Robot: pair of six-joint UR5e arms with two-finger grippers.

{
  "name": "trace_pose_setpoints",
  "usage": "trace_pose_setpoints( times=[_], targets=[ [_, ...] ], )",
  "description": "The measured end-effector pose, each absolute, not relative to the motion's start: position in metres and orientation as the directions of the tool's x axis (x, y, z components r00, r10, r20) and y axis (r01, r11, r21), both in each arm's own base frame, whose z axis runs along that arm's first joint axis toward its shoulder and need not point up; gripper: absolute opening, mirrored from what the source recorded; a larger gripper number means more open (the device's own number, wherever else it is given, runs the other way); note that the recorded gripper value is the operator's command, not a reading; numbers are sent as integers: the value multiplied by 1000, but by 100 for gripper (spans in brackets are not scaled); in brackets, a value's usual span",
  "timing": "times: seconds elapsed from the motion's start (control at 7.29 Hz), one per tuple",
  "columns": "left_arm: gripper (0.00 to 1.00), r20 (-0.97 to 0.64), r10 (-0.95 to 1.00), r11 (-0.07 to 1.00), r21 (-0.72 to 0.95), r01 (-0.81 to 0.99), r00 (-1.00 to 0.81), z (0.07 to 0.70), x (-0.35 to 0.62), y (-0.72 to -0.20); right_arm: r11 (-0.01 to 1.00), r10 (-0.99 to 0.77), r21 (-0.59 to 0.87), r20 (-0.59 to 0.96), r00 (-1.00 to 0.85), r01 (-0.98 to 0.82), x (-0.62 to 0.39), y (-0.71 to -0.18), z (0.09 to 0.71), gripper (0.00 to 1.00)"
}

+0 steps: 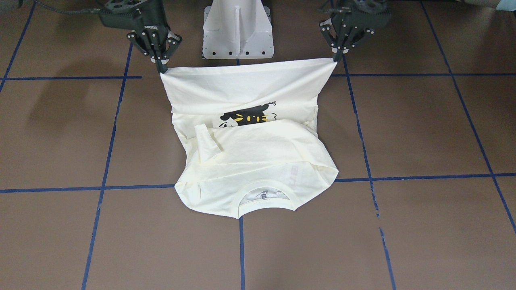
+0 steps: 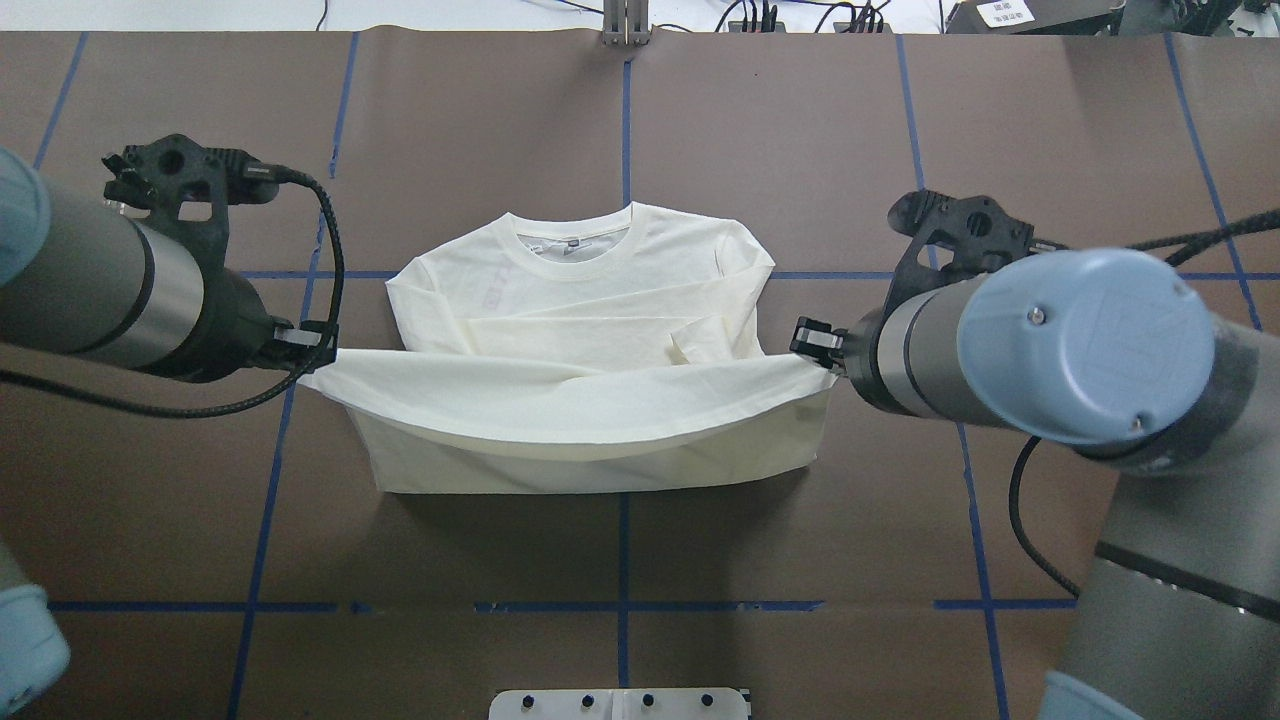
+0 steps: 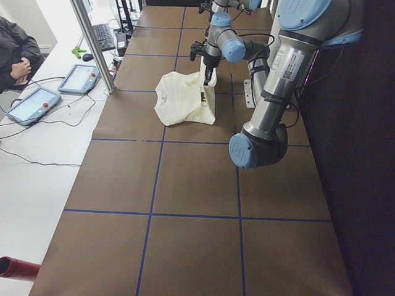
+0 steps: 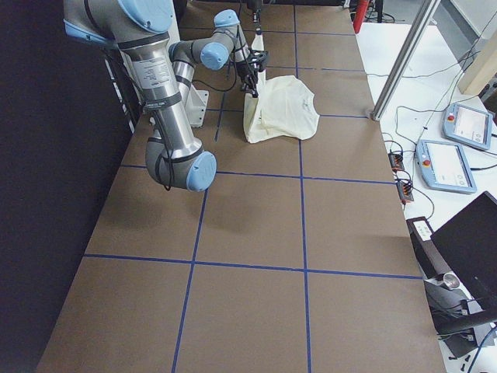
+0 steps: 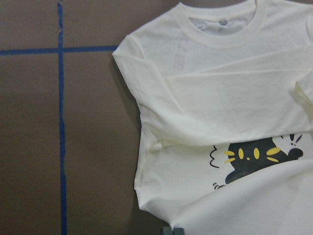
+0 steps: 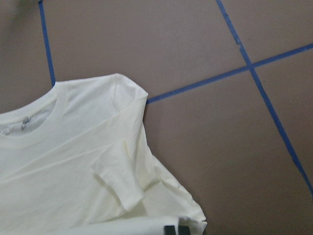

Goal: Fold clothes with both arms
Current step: 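Lift the hem with both grippers and fold it toward the collar, then release the hem at the collar and raise both grippers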

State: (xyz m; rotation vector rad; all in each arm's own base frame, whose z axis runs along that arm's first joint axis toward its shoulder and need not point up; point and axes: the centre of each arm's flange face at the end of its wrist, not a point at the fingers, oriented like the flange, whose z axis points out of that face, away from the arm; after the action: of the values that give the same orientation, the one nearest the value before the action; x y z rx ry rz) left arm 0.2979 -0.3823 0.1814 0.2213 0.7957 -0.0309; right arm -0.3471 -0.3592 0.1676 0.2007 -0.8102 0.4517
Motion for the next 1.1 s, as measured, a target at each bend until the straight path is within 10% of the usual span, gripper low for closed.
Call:
trace_pose_setpoints(
  times=[1.1],
  targets=[
    [0,-642,16,964,212,158,767,291,419,-563,852,358,14,714,602,-523,-482,-554,280,0]
  ],
)
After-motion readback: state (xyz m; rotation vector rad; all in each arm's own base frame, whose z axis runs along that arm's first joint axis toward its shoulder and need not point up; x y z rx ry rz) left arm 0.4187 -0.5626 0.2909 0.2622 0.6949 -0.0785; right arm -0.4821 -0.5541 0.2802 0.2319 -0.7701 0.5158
